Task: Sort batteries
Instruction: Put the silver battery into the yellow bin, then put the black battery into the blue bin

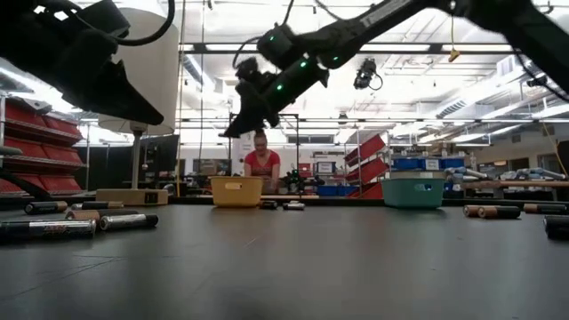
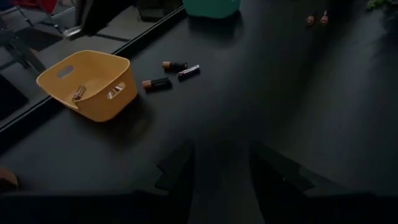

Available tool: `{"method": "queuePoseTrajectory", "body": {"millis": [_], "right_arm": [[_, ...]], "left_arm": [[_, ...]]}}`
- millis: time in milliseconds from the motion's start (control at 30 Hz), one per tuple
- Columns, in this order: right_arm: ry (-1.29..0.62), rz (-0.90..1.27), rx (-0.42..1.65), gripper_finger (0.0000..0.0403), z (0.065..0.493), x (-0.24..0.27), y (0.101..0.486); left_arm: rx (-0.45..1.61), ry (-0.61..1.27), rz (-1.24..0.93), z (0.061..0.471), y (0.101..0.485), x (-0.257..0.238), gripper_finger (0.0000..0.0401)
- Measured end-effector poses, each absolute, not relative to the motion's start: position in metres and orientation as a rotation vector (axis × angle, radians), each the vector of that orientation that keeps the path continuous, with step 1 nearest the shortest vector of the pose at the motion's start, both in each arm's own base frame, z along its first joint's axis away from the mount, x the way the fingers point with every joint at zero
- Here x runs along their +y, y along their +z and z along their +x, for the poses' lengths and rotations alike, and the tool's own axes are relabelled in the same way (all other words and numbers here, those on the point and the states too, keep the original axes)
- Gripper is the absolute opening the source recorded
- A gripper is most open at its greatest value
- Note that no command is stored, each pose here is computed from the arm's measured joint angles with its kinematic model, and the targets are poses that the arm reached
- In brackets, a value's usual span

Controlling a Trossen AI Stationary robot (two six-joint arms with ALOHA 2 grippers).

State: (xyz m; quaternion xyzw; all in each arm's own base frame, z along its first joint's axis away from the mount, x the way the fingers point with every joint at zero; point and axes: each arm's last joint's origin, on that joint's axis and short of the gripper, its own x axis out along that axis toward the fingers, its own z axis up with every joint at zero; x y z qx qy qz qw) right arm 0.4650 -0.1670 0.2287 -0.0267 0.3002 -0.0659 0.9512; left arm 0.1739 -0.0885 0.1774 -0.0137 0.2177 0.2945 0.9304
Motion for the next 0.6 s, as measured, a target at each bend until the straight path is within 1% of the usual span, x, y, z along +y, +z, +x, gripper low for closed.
{"method": "queuePoseTrajectory", "body": {"millis": [233,267,467,533,600], "right_arm": [[-0.196,0.060,0.720,0.0024,0.479,-0.208,0.210],[-0.200,0.070,0.726,0.0032,0.481,-0.211,0.208],[-0.197,0.109,0.733,0.0138,0.485,-0.219,0.204],[-0.202,0.105,0.736,0.0158,0.483,-0.218,0.208],[-0.204,0.099,0.734,0.0165,0.481,-0.217,0.217]], "left_arm": [[0.450,0.603,0.012,0.174,0.178,-0.088,0.0152],[0.450,0.603,0.014,0.174,0.178,-0.088,0.0152],[0.450,0.603,0.018,0.174,0.178,-0.088,0.0152],[0.450,0.603,0.018,0.174,0.178,-0.088,0.0152],[0.450,0.603,0.018,0.174,0.178,-0.088,0.0152]]}}
